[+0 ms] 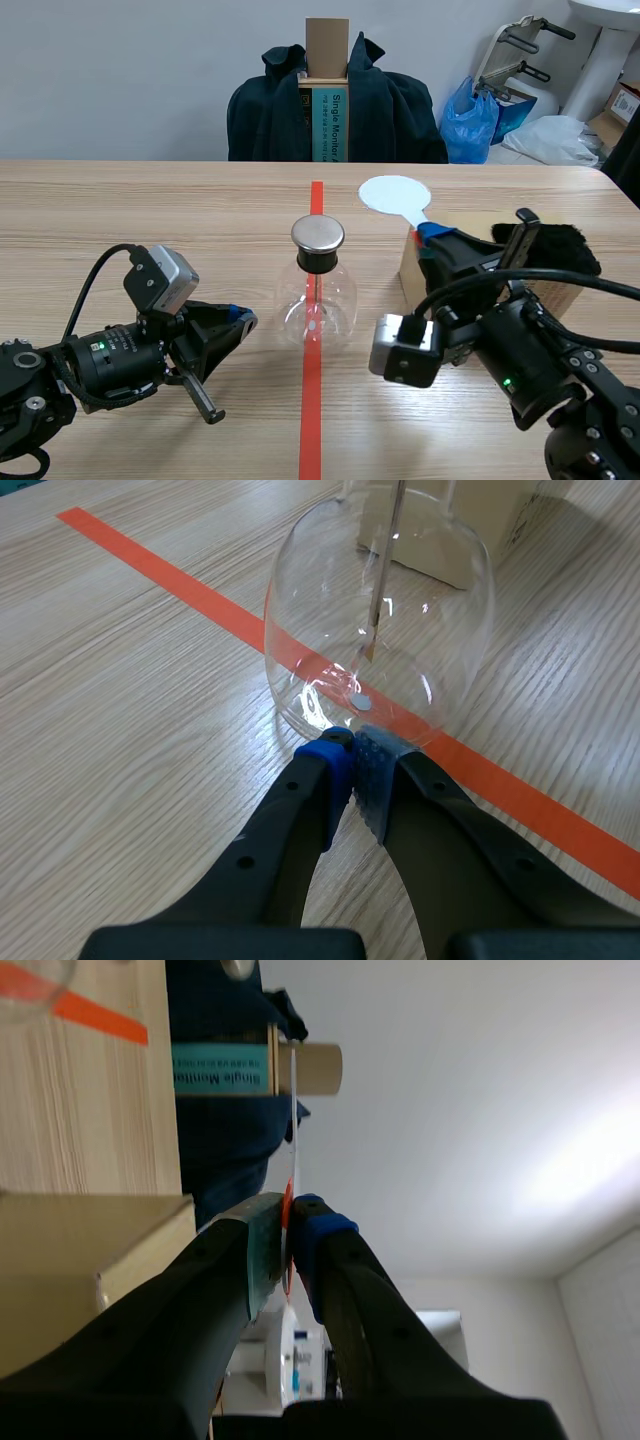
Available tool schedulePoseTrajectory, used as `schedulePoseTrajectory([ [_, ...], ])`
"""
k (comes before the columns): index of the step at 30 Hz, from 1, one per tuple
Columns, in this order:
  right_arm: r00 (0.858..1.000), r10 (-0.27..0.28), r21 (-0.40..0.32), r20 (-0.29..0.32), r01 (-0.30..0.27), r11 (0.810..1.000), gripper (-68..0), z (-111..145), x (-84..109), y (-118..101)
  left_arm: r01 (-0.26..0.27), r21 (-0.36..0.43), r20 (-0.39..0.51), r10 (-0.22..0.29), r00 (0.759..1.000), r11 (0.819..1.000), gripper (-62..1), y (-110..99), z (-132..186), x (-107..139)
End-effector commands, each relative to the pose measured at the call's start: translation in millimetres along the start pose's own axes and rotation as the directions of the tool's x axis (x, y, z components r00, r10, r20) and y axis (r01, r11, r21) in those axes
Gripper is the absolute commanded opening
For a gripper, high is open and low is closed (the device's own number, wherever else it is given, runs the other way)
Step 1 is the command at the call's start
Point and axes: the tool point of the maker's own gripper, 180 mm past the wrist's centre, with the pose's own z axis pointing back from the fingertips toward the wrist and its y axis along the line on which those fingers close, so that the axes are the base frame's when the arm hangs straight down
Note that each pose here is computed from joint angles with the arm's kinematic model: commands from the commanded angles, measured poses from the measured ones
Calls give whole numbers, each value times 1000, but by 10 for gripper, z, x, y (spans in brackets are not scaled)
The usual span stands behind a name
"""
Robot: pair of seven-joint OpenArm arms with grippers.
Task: Do the electroscope experiment.
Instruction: 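Move the plate toward and away from the electroscope, then put the plate down on the right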
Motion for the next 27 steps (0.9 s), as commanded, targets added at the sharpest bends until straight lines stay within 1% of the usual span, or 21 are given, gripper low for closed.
schedulePoseTrajectory([
  [1,999,14,-60,-50,-17,998,-669,-53,-157,-187,-1,4,36,1,999,1000,-590,12,-28,101],
  [4,993,17,-60,-115,-24,998,-669,-35,-305,-196,-1,4,36,1,999,1000,-590,12,-28,101],
  [6,989,23,-56,-143,-31,998,-669,0,-377,-190,-1,4,36,1,999,1000,-590,12,-28,101],
  [8,988,26,-61,-153,-36,997,-669,55,-416,-192,-1,4,36,1,999,1000,-590,12,-28,101],
  [10,987,14,-73,-161,-26,997,-669,110,-438,-199,-1,4,36,1,999,1000,-590,12,-28,101],
  [13,985,-2,-51,-172,-7,999,-669,175,-453,-128,-1,4,36,1,999,1000,-590,12,-28,101],
  [17,984,-3,-18,-180,-1,1000,-669,225,-460,-8,-1,4,36,1,999,1000,-590,12,-28,102],
  [22,986,-3,22,-165,7,1000,-669,263,-434,154,-1,4,36,1,999,1000,-590,12,-28,102],
  [27,986,-7,62,-164,17,998,-669,307,-407,318,-1,4,36,1,999,1000,-590,12,-28,102],
])
